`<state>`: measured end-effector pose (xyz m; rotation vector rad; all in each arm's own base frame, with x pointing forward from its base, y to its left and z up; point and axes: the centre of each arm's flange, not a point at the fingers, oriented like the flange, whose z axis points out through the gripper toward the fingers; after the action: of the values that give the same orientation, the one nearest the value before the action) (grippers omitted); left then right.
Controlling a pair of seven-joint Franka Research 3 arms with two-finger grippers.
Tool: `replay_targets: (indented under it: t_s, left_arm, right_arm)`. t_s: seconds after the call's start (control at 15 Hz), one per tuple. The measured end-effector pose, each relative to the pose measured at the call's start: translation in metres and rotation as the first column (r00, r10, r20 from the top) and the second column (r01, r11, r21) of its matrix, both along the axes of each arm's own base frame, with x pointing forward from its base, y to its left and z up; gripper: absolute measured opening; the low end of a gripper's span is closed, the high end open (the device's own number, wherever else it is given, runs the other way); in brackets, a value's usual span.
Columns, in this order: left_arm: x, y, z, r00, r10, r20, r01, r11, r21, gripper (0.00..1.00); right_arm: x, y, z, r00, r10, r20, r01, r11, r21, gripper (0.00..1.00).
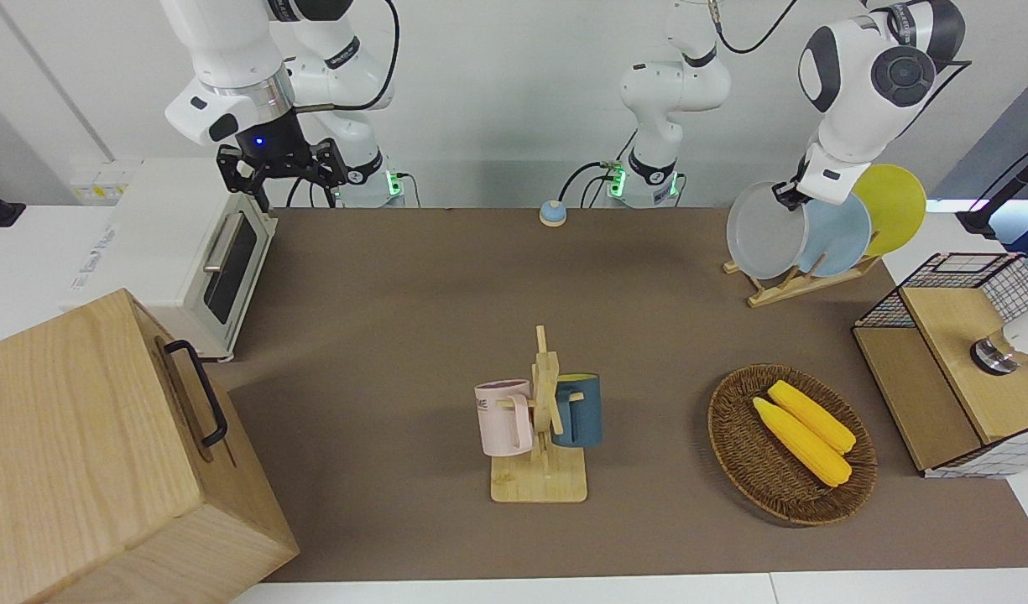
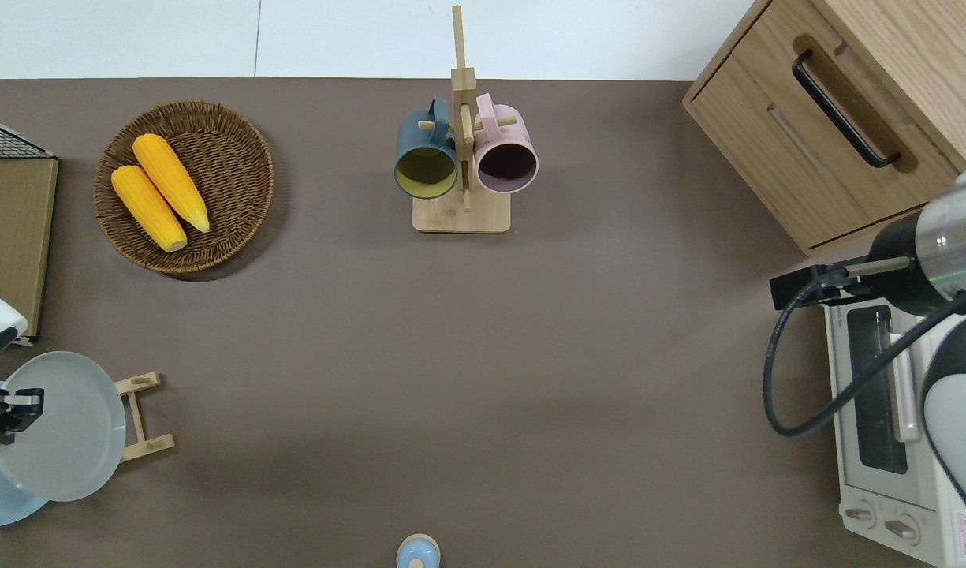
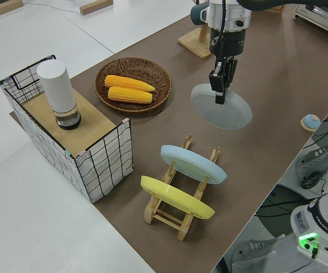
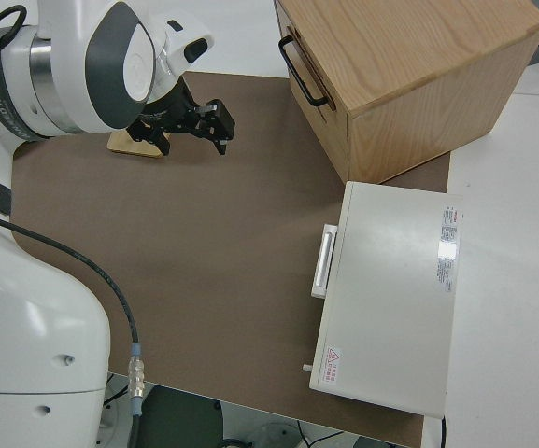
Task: Pick gray plate from low plate rack and place it on table with left arm
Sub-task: 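Lift the gray plate out of the rack and carry it away from the rack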
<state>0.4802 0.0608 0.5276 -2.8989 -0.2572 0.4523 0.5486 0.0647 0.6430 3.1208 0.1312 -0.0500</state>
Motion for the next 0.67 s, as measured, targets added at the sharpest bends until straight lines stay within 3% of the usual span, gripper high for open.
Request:
replay_targets:
  t_s: [0.2,0.33,0.47,0.67]
  left_arm:
    - [0.003,-0.011,-0.001,0.9986,0.045,0.028,-0.041,0.991,-0.127,0.11]
    - [0.008,-0.013,-0.007,0.9909,0.112,0.075,-0.094,0.973,-0.210,0.11]
    - [0.012,-0.016,-0.024,0.9766,0.181,0.115,-0.149,0.958,-0.244,0.11]
    - [0.010,-0.035,-0.059,0.9679,0.206,0.144,-0.167,0.955,-0.243,0.11]
  right_arm:
    - [0.000,0.000,0.000,1.000,0.000,0.000,0.000,1.000,0.000,0.99]
    - [0.000,0.000,0.000,1.000,0.000,0.000,0.000,1.000,0.000,0.99]
    - [0.000,0.000,0.000,1.000,0.000,0.000,0.000,1.000,0.000,0.99]
    - [0.000,0.000,0.000,1.000,0.000,0.000,0.000,1.000,0.000,0.99]
